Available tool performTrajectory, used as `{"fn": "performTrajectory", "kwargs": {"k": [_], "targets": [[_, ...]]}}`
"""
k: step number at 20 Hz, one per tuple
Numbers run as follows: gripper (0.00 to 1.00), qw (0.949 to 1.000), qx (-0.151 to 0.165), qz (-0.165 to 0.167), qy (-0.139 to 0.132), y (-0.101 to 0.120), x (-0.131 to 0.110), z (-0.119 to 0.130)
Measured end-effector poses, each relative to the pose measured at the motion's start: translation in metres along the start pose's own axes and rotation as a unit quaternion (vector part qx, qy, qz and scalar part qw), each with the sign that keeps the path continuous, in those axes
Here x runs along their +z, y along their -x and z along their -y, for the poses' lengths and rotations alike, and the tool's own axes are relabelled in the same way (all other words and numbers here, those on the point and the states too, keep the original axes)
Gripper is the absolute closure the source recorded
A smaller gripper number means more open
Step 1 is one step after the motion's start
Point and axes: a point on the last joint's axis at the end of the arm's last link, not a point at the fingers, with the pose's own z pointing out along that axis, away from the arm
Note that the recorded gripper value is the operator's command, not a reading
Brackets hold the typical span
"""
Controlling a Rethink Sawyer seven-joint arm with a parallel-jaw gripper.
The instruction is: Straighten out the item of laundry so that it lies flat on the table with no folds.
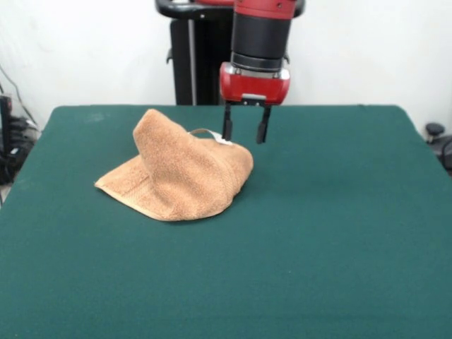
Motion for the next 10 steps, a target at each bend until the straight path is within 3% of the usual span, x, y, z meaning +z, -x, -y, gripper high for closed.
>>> {"fn": "performTrajectory", "kwargs": {"k": [10], "targets": [[0.00,0.9999,-0.012,0.005,0.000,-0.004,0.006,-0.012]]}}
